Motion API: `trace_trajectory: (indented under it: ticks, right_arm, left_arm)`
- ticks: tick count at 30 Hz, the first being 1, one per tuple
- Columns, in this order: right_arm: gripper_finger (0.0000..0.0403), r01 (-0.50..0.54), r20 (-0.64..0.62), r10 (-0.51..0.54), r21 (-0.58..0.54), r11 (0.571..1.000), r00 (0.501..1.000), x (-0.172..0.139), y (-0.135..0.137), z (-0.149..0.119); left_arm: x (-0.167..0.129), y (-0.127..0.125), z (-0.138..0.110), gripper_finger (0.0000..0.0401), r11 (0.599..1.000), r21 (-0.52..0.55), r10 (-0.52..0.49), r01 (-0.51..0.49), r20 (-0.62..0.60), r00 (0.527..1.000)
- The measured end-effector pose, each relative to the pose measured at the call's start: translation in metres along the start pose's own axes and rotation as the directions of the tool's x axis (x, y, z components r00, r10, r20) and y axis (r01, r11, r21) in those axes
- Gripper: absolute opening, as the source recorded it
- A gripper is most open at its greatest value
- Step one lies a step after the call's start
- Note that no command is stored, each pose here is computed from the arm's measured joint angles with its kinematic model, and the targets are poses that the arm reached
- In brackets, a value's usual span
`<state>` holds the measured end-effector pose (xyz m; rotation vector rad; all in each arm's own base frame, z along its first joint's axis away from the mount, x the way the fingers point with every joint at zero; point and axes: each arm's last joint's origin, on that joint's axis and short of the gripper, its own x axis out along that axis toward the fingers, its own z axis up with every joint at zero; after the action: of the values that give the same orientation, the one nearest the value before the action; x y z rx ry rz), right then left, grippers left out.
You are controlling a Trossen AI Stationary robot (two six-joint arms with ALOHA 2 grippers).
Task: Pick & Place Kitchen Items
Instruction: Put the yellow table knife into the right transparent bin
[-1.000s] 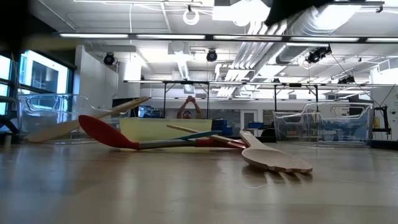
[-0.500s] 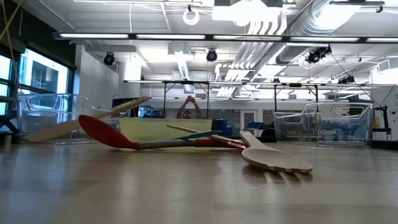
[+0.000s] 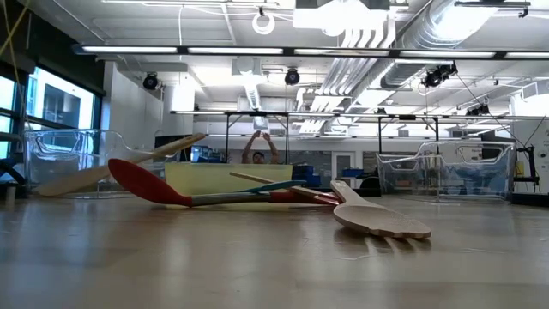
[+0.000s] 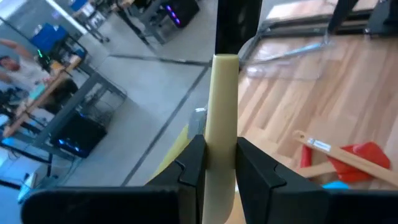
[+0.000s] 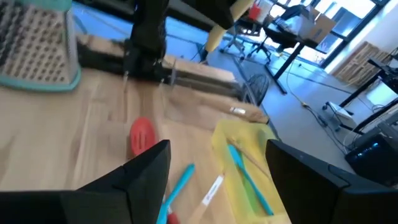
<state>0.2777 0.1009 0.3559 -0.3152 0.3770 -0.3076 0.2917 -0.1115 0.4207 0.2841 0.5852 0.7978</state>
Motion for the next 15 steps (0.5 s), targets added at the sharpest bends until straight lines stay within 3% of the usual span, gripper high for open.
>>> trace_trajectory:
  ticks: [7, 15]
  right_arm:
    - [0.0257, 0.015, 0.063, -0.019, 0.055, 0.998, 0.998, 0.011, -0.015, 0.008]
    - [0.0257, -0.089, 0.163, 0.070, 0.113, 0.990, 0.984, 0.017, -0.022, 0.017]
  left_arm:
    - [-0.023, 0.049, 0.011, 0.0056, 0.999, -0.008, -0.037, 0.037, 0.055, 0.998]
    - [-0.041, 0.092, 0.012, 0.0056, 0.990, 0.001, -0.141, 0.142, 0.095, 0.985]
